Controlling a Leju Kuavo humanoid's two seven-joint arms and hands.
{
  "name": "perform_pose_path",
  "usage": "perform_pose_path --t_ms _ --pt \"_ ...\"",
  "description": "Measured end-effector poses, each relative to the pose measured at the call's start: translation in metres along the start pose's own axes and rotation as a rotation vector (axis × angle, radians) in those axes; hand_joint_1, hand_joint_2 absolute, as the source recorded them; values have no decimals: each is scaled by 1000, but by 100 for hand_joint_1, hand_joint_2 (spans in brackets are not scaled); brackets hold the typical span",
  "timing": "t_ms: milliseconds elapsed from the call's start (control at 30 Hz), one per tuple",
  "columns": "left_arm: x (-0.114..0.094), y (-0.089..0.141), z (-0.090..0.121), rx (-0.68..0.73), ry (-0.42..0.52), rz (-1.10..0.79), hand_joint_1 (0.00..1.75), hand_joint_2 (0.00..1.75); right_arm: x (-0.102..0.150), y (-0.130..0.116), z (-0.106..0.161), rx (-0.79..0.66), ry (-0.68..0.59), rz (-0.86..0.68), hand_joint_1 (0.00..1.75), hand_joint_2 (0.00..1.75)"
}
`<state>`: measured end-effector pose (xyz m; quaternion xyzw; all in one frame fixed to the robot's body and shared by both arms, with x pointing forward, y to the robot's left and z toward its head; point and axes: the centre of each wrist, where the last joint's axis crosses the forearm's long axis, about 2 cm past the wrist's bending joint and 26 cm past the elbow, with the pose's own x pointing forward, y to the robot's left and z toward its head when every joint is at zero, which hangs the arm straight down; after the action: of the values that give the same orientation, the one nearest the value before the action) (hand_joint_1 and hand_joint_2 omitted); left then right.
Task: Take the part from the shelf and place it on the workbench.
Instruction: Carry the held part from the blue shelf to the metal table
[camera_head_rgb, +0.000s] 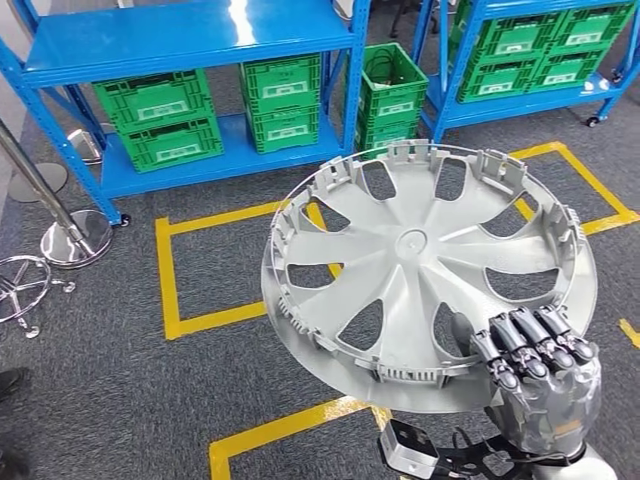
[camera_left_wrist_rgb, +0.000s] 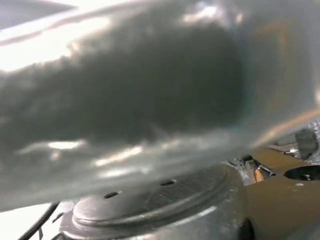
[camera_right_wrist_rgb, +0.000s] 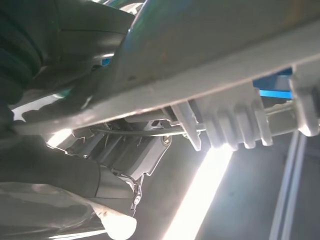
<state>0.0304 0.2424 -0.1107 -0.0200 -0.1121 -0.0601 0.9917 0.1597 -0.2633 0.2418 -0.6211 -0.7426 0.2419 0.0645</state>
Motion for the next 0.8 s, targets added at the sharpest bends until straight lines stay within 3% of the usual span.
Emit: perform_pose_path --t_ms 467,800 --pt "0 3 0 9 18 -2 0 0 0 1 -2 -8 -8 -2 175 175" --pt "-5 14 0 -18 204 94 0 0 1 1 -3 -15 7 -8 175 175"
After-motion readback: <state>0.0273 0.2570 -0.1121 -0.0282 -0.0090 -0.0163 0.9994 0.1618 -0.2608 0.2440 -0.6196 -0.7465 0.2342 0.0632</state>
